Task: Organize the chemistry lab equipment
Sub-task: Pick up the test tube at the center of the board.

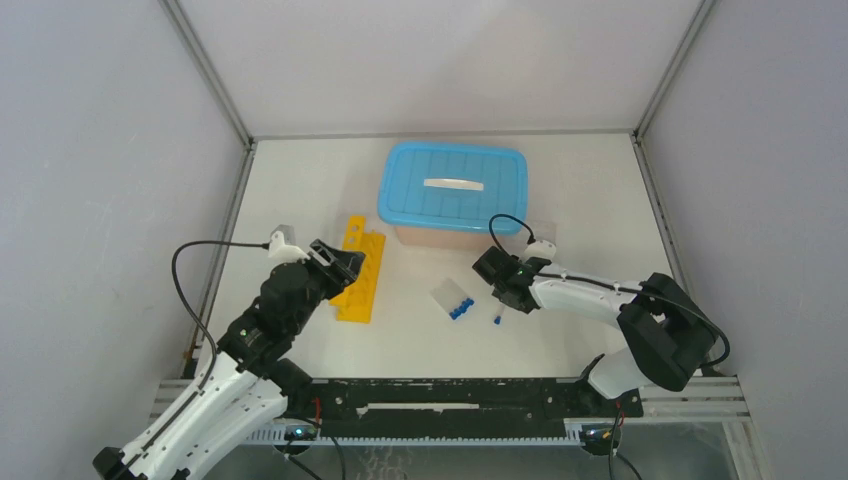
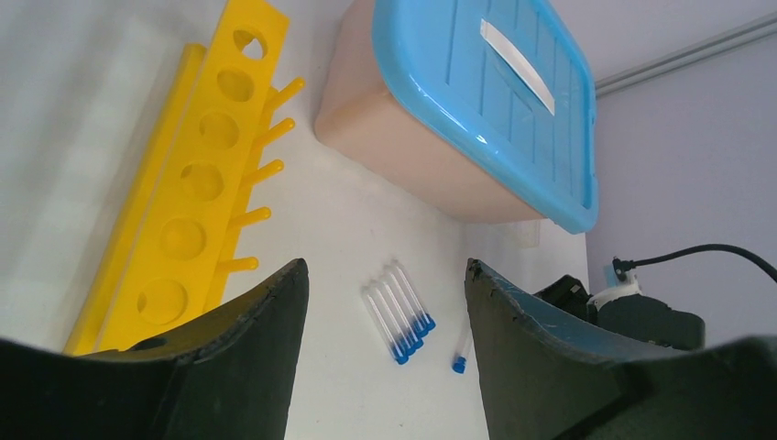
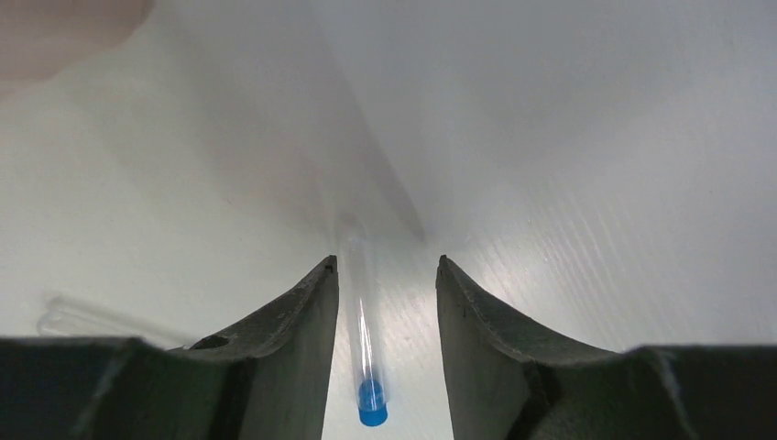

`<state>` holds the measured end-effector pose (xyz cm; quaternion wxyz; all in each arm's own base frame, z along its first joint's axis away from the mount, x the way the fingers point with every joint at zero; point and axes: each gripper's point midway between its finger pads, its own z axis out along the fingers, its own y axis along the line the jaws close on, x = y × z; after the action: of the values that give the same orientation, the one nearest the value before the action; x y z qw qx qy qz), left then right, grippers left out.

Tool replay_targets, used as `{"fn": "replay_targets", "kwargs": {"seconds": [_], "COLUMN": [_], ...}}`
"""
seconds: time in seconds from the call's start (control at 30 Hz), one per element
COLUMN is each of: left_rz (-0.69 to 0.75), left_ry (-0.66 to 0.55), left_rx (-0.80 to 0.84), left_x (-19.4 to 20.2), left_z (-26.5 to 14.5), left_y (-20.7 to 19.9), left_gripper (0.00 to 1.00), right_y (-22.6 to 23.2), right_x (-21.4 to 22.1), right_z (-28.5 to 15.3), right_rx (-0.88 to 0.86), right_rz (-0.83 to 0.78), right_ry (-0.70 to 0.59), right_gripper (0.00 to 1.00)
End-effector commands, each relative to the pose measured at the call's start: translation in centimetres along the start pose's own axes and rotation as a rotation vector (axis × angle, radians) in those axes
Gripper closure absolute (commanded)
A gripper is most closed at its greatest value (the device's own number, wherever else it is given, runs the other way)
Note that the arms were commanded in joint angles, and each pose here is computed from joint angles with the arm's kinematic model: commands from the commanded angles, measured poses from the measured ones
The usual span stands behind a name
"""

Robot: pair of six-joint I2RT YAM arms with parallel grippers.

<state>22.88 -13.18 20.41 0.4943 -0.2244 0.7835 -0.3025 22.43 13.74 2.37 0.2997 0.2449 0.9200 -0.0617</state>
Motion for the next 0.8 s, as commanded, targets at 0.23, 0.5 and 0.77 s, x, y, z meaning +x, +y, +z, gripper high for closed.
{"fn": "replay_targets", "kwargs": {"seconds": [0.23, 0.5, 0.77], "left_rz": [-0.02, -0.026, -0.026], "left_ry": [-0.027, -0.025, -0.031], "left_rx": [-0.003, 0.003, 0.008], "left_x": [0.0, 0.2, 0.1], "left_z": [0.7, 0.6, 0.4], "left_y": [0.0, 0.0, 0.1], "left_gripper": [0.33, 0.33, 0.32], "right_y": [1.9, 2.4, 2.2], "right_x": [-0.3, 0.1, 1.4], "right_z": [0.3, 0.8, 1.0], "right_rx": [-0.069, -0.062, -0.038], "right_rz": [-0.058, -0.07, -0.086], "right_ry": [0.032, 0.06, 0.099], "right_gripper": [0.5, 0.55, 0.7]}}
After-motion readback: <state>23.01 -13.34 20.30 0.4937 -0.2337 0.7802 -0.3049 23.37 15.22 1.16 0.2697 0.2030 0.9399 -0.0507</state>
